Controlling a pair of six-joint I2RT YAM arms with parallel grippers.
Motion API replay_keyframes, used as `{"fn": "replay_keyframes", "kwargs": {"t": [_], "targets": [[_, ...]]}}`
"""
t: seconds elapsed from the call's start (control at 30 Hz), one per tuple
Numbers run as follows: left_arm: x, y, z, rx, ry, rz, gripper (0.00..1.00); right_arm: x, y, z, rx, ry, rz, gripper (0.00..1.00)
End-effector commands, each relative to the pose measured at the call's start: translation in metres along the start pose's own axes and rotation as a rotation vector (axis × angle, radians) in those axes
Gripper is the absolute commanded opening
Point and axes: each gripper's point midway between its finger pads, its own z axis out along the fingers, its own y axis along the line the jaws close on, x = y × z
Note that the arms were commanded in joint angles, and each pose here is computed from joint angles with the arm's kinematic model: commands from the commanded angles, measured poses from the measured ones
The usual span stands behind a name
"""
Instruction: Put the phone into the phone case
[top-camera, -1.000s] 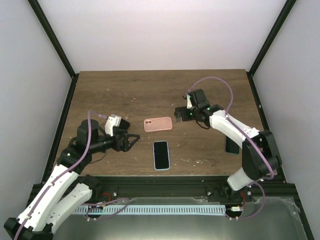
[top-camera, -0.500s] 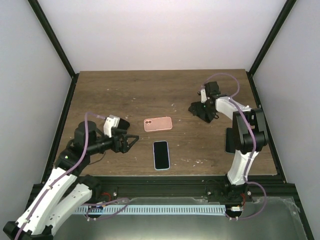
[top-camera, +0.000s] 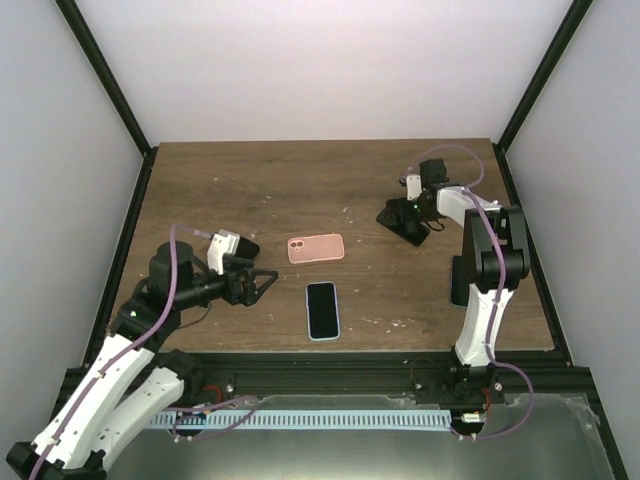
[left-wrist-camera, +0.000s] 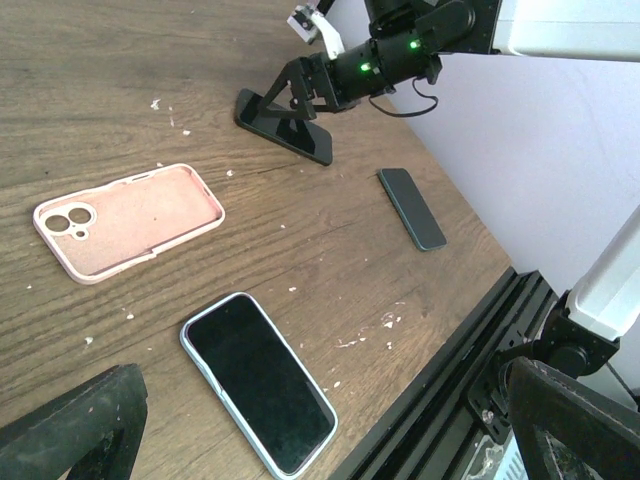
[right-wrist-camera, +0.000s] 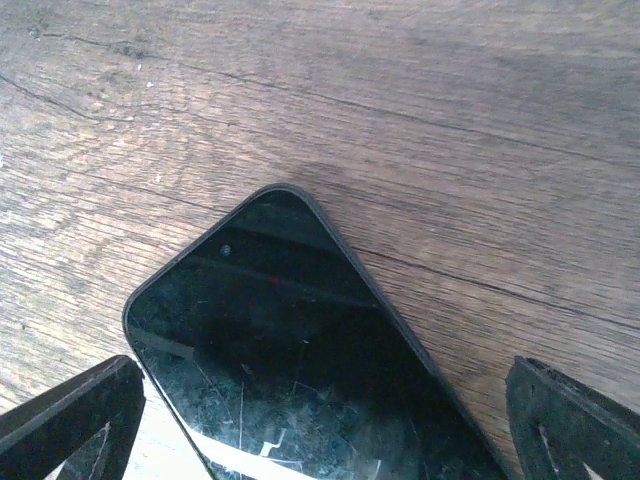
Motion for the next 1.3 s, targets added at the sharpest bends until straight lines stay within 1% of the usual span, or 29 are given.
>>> {"fn": "replay_keyframes", "kwargs": {"t": [0.0, 0.33, 0.57, 0.67, 0.83, 0.93, 1.0, 1.03, 1.07, 1.13, 1.17, 1.23, 1.27], "targets": [[-0.001, -0.001, 0.000, 0.007, -0.009, 0.016, 1.00, -0.014, 0.006, -0.005, -0.055, -0.023, -0.007, 1.00], [-0.001, 0.003, 0.001, -0.009, -0.009, 0.010, 1.00, 0.005, 0.015, -0.010, -0.098, 0.033, 0.059, 0.99], [0.000, 0.007, 0.003, -0.026, -0.007, -0.002, 1.00, 0.032, 0.026, -0.022, -0.119, 0.078, 0.092, 0.92], [0.000, 0.010, 0.005, -0.038, -0.003, -0.012, 1.00, 0.043, 0.034, -0.023, -0.102, 0.097, 0.068, 0.91], [0.004, 0.017, 0.009, -0.064, 0.014, -0.045, 0.98, 0.055, 0.036, -0.022, -0.038, 0.135, 0.051, 0.88], [0.005, 0.036, 0.013, -0.149, 0.006, -0.117, 0.96, 0.058, 0.037, -0.021, 0.008, 0.144, 0.031, 0.84], [0.009, 0.058, 0.018, -0.244, -0.015, -0.224, 0.92, 0.059, 0.041, -0.019, 0.021, 0.151, 0.014, 0.83], [0.011, 0.072, 0.019, -0.304, -0.040, -0.317, 0.90, 0.060, 0.044, -0.017, 0.026, 0.159, 0.006, 0.84], [0.014, 0.080, 0.022, -0.333, -0.052, -0.374, 0.88, 0.062, 0.046, -0.015, 0.030, 0.166, 0.000, 0.86], [0.014, 0.091, 0.029, -0.356, -0.078, -0.441, 0.81, 0.066, 0.048, -0.012, 0.048, 0.177, -0.014, 0.90], [0.014, 0.096, 0.033, -0.370, -0.085, -0.458, 0.78, 0.068, 0.048, -0.011, 0.064, 0.184, -0.019, 0.90], [0.013, 0.106, 0.040, -0.414, -0.077, -0.478, 0.75, 0.073, 0.047, -0.009, 0.079, 0.195, -0.030, 0.90], [0.014, 0.115, 0.043, -0.464, -0.060, -0.493, 0.74, 0.075, 0.046, -0.009, 0.082, 0.199, -0.032, 0.90]]}}
